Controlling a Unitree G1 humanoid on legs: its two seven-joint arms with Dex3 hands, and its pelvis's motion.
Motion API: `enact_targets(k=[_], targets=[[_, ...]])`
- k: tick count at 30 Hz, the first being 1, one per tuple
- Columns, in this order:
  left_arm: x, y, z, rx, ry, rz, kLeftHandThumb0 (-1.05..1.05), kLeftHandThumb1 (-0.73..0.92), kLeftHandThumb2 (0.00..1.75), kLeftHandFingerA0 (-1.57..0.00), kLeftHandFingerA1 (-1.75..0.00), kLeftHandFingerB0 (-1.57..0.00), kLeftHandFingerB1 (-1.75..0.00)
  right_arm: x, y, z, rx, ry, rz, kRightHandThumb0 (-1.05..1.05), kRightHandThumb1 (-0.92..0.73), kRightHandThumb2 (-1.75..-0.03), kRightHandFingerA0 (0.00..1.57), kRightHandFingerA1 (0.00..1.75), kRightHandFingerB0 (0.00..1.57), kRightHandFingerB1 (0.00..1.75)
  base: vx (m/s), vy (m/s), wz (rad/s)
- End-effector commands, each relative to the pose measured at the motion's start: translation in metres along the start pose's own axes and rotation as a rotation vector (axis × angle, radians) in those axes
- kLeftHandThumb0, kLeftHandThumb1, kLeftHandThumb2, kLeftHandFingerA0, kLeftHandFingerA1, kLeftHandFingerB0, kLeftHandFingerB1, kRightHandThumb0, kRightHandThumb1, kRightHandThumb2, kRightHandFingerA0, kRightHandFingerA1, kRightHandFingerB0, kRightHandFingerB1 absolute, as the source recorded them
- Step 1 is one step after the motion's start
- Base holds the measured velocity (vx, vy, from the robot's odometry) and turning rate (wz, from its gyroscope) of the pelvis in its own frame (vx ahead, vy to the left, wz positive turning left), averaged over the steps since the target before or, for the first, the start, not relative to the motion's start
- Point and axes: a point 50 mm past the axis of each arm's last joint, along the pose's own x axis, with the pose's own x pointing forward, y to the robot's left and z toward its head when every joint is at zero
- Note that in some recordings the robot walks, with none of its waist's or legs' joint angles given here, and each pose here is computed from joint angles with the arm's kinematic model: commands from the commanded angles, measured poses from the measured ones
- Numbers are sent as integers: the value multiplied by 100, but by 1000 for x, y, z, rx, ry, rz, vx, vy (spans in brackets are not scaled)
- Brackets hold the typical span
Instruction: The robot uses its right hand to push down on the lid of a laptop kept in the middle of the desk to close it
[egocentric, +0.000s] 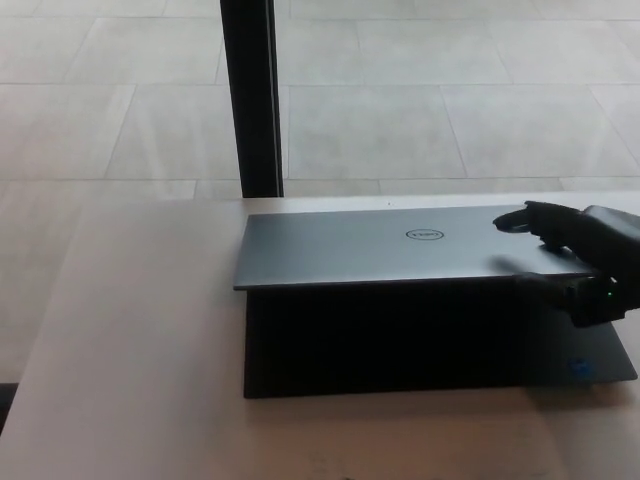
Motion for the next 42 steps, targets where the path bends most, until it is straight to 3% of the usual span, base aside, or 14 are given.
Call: enact_targets(k=[1, 2, 5, 6, 7, 13, 18, 20, 28, 29, 30, 32, 40, 42], targets=[[0, 8, 14, -9, -65, 20, -105, 91, 71, -28, -143, -24, -127, -6, 42, -31, -374, 76, 211, -89, -81, -84, 34, 58, 32, 40, 0, 0, 0], [0, 8, 14, -19, -69, 32, -105, 89, 71, -32, -142, -30, -129, -9, 48, -35, -385, 85, 237, -84, -92, -73, 34, 54, 34, 36, 0, 0, 0], [-1, 8, 14, -12, -73, 24, -105, 90, 72, -31, -146, -28, -131, -15, 61, -41, -390, 80, 263, -92, -81, -86, 36, 58, 35, 40, 0, 0, 0], [0, 5, 18, -21, -82, 30, -105, 69, 129, -49, -115, -47, -108, -15, 65, -41, -389, 82, 270, -91, -80, -86, 36, 59, 34, 41, 0, 0, 0], [0, 5, 18, -16, -81, 26, -105, 91, 74, -30, -145, -27, -131, -21, 76, -44, -392, 78, 291, -92, -80, -89, 36, 60, 33, 43, 0, 0, 0], [0, 5, 19, 5, -90, 29, -105, 92, 76, -31, -142, -30, -129, -39, 117, -53, -391, 93, 369, -85, -92, -75, 38, 55, 37, 38, 0, 0, 0], [0, 6, 19, -2, -85, 36, -105, 92, 78, -32, -144, -29, -128, -54, 148, -60, -365, 153, 439, -95, -84, -89, 33, 56, 31, 41, 0, 0, 0], [0, 3, 20, 7, -88, 19, -105, 92, 80, -31, -141, -29, -125, -60, 160, -67, -353, 220, 438, -87, -92, -74, 30, 55, 32, 38, 0, 0, 0], [0, 2, 21, 2, -90, 19, -105, 92, 80, -31, -141, -28, -130, -71, 174, -83, -349, 319, 477, -94, -81, -94, 33, 61, 28, 43, 0, 0, 0], [0, 2, 21, 6, -89, 19, -103, 74, 132, -46, -113, -40, -102, -70, 170, -83, -340, 321, 471, -94, -82, -92, 32, 61, 27, 43, 0, 0, 0], [1, 2, 21, 5, -87, 24, -105, 92, 82, -30, -140, -29, -130, -69, 165, -84, -336, 319, 459, -88, -92, -78, 34, 70, 31, 39, 0, 0, 0], [1, 1, 20, -15, -81, 23, -105, 92, 79, -31, -141, -29, -128, -65, 155, -84, -314, 309, 424, -94, -83, -93, 31, 62, 27, 42, 0, 0, 0], [0, 2, 20, -2, -93, 25, -105, 92, 81, -32, -139, -29, -129, -52, 100, -80, -71, 271, 243, -80, -92, -75, 43, 55, 33, 35, 0, 0, 0], [0, 2, 21, -12, -89, 18, -105, 92, 81, -31, -141, -26, -128, -47, 45, -78, 129, 218, 41, -79, -92, -75, 37, 55, 33, 37, 0, 0, 0]])
